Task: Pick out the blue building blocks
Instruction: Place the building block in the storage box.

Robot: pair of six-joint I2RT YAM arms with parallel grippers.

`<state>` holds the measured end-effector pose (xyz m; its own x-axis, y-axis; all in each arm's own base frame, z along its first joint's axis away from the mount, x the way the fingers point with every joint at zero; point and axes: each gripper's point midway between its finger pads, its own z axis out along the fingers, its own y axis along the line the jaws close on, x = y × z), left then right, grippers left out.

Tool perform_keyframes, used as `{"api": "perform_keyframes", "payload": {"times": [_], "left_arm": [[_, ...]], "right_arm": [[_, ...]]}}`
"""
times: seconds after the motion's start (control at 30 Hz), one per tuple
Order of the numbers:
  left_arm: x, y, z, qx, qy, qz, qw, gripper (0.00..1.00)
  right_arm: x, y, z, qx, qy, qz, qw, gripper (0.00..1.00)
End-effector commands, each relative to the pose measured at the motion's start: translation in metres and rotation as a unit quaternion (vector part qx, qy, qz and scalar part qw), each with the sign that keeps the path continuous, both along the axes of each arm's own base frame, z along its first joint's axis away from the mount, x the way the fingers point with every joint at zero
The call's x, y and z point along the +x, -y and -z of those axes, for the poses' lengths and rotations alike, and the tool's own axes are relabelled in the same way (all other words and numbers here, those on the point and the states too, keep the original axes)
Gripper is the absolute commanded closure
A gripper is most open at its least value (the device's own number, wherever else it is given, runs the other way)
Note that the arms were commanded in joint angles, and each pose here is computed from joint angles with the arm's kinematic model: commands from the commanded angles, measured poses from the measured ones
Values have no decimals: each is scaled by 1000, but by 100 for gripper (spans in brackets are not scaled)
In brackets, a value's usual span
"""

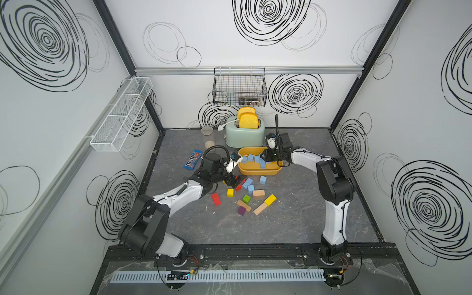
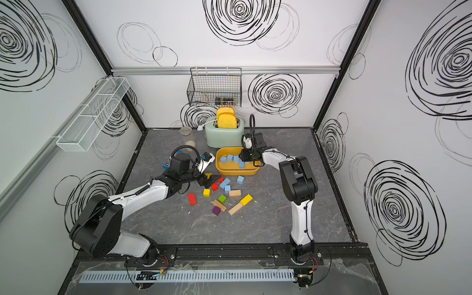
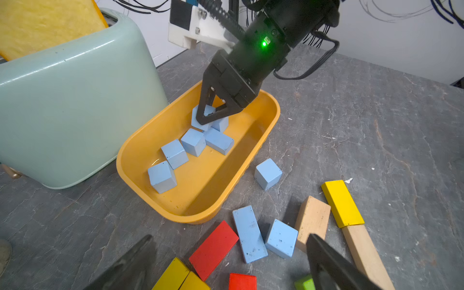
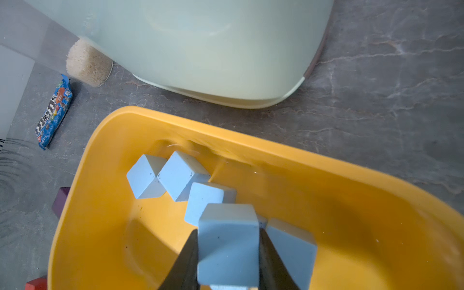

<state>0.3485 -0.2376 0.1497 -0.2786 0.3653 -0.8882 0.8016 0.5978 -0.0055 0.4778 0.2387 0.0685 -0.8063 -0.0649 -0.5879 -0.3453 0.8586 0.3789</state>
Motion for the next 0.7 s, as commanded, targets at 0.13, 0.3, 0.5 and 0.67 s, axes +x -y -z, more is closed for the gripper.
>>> {"api": "perform_keyframes", "payload": {"times": [0.13, 0.3, 0.5, 0.67], "left_arm": [[7, 3, -10, -10, 19, 7, 1000, 4], [6, 4, -12, -11, 19, 9, 1000, 4], [7, 3, -13, -12, 20, 7, 1000, 4], [7, 4, -16, -14, 22, 7, 1000, 4]], "right_arm": [[7, -4, -5, 11, 8, -2, 1000, 67], [7, -4, -3, 9, 6, 0, 1000, 59], [8, -5, -9, 12, 10, -1, 1000, 56], [7, -3, -12, 10, 13, 1, 1000, 55]]}}
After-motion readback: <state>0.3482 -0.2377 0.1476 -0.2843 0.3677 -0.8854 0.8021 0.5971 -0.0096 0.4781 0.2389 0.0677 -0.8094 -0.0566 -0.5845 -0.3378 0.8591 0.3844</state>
